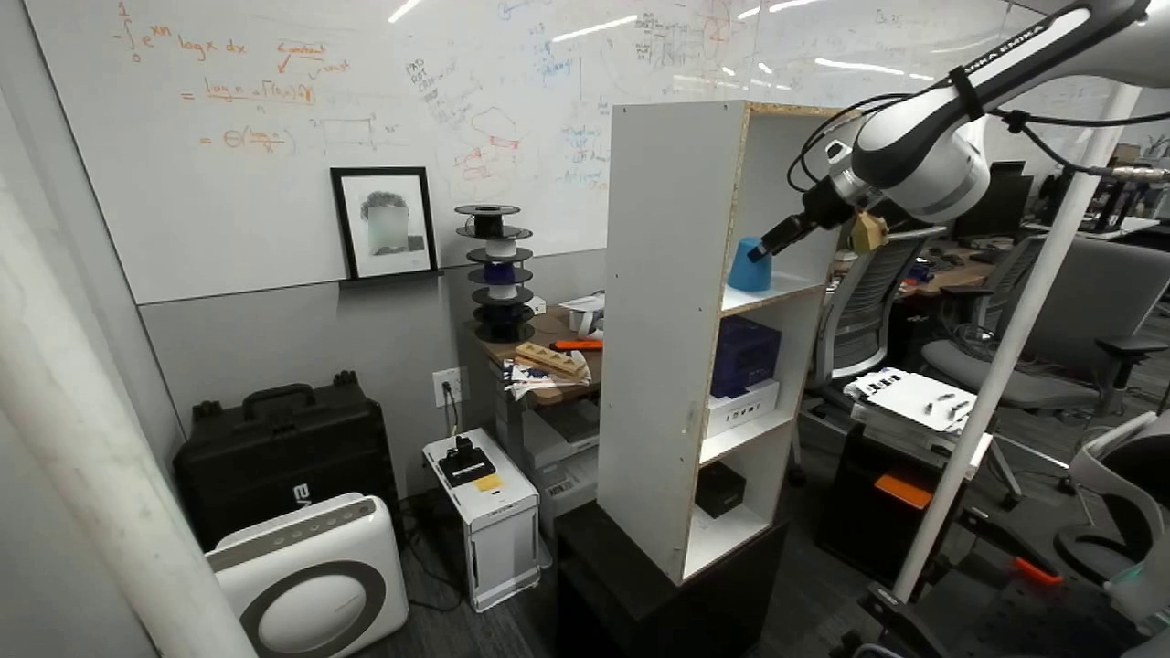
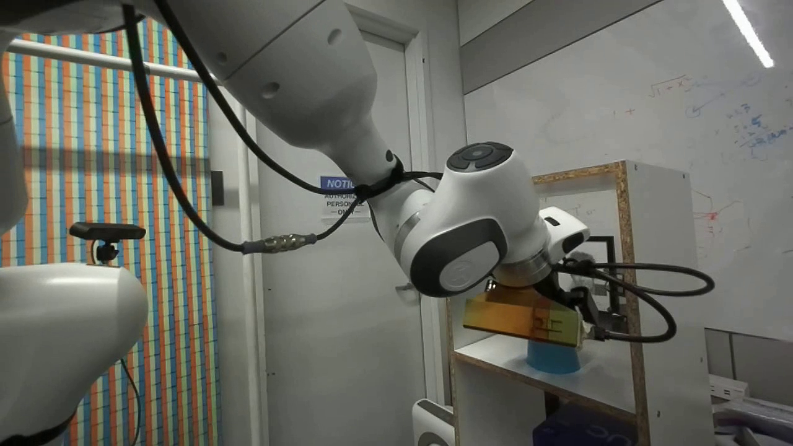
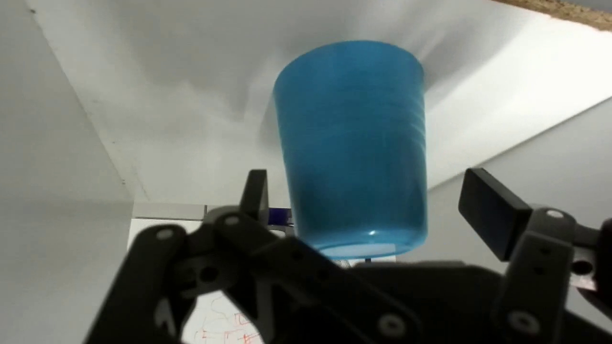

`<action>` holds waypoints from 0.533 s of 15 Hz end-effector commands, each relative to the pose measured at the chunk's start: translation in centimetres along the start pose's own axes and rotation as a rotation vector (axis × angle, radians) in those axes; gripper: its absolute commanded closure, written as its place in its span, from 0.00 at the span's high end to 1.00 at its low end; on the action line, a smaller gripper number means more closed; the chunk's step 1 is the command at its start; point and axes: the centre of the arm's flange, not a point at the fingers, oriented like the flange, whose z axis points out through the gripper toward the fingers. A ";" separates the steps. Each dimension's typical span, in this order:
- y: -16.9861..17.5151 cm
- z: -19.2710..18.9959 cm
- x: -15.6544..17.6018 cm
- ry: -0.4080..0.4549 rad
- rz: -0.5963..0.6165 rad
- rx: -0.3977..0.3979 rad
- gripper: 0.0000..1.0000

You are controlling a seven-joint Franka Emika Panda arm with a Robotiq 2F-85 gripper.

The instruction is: Remove the cup from the shelve and put it on top of the cabinet

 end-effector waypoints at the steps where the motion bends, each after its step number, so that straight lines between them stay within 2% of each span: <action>1: 0.1 1.4 1.2 0.062 -0.002 -0.031 1.00; 2: 0.2 1.5 1.2 0.074 -0.011 -0.049 0.75; 3: 0.3 1.7 1.0 0.084 -0.016 -0.068 0.74; 6: 0.5 1.5 0.6 0.087 -0.016 -0.091 0.49; 8: 0.3 0.7 0.5 0.093 -0.007 -0.096 0.45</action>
